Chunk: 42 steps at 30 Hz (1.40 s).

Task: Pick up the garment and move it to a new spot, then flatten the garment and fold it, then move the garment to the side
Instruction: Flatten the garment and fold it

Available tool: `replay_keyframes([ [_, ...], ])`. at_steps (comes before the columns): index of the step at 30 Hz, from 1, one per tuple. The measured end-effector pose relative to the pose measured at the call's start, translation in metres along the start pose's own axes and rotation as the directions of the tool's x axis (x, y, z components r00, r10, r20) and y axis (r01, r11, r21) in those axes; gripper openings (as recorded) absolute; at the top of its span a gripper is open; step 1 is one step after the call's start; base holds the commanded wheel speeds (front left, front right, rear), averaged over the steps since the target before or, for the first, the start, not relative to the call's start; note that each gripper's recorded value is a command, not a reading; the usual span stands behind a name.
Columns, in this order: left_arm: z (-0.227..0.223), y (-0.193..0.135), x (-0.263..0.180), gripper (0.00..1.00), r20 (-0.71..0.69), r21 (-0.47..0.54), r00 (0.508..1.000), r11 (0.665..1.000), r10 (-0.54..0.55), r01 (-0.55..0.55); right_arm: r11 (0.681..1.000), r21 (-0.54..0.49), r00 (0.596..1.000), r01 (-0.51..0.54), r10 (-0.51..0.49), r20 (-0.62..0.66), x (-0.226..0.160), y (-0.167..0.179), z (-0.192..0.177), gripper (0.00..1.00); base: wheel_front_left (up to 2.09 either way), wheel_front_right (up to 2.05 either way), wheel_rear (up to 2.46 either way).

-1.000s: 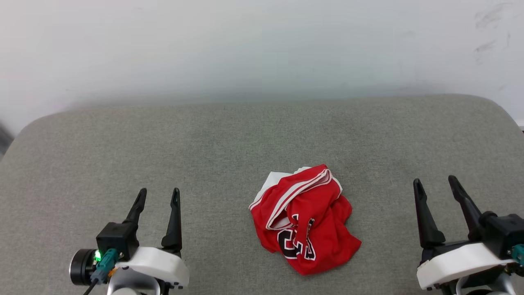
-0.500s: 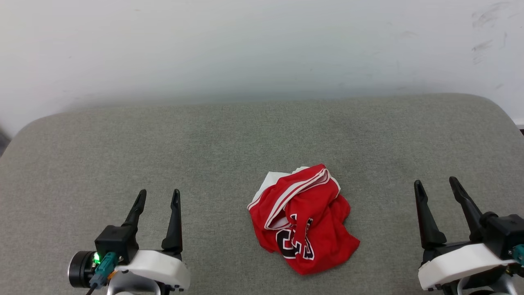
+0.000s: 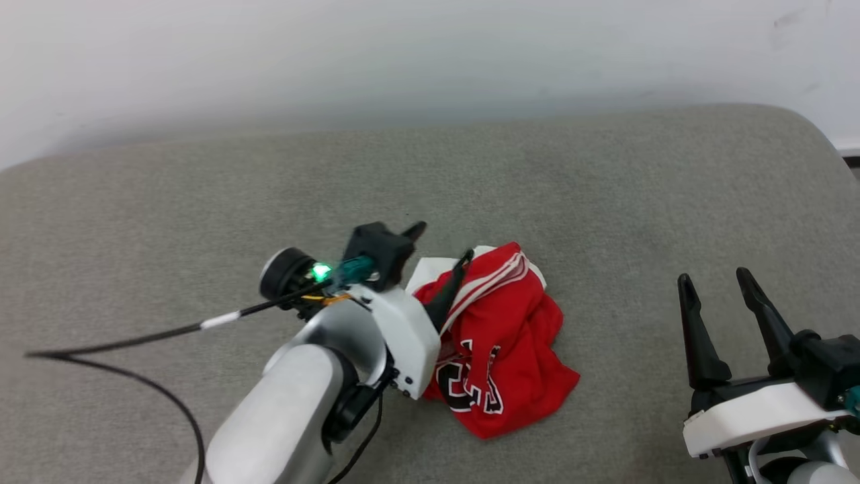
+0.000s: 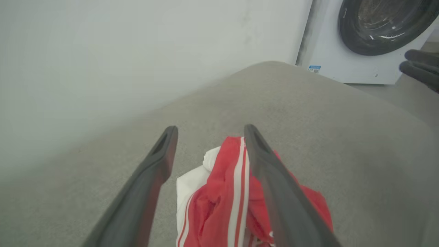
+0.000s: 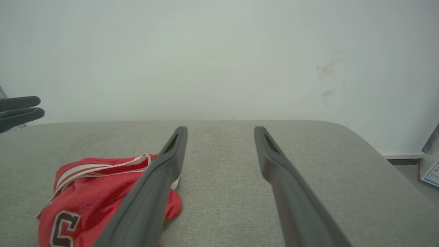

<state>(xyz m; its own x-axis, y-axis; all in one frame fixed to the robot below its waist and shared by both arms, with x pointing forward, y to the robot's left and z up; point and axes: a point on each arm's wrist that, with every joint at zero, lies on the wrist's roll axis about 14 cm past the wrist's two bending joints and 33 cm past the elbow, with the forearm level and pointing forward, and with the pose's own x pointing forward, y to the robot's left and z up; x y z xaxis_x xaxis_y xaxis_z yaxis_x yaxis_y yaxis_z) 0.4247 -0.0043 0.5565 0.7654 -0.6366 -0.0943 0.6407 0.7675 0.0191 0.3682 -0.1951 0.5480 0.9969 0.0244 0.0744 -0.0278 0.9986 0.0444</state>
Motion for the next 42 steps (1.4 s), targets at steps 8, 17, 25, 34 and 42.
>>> replay_keyframes([
  [8,-0.081,-0.032,0.019,1.00,-0.378,-0.022,0.911,0.985,-0.165,0.169,0.998,0.012,0.998,0.054,-0.054,-0.030,-0.001,-0.017,-0.015,1.00,0.00,0.00,0.00],
  [17,-0.101,-0.026,0.023,0.00,-0.472,-0.022,0.862,0.981,-0.183,0.195,0.996,0.020,0.996,0.084,-0.083,-0.042,-0.003,-0.026,-0.024,1.00,0.00,0.00,0.00],
  [25,-0.039,0.006,0.034,0.00,-0.207,-0.008,0.976,0.998,-0.061,0.060,0.997,0.034,0.997,0.064,-0.062,-0.040,0.000,-0.020,-0.025,1.00,0.00,0.00,0.00],
  [34,-0.073,0.078,-0.055,0.00,-0.170,-0.198,0.929,0.912,0.330,-0.360,0.999,0.042,0.999,0.025,-0.024,-0.031,0.007,-0.008,-0.021,1.00,0.00,0.00,0.00],
  [42,-0.173,0.056,-0.137,0.26,-0.486,-0.315,0.790,0.768,0.374,-0.557,0.999,0.041,1.000,-0.011,0.012,-0.020,0.011,0.004,-0.016,1.00,0.00,0.00,0.00],
])
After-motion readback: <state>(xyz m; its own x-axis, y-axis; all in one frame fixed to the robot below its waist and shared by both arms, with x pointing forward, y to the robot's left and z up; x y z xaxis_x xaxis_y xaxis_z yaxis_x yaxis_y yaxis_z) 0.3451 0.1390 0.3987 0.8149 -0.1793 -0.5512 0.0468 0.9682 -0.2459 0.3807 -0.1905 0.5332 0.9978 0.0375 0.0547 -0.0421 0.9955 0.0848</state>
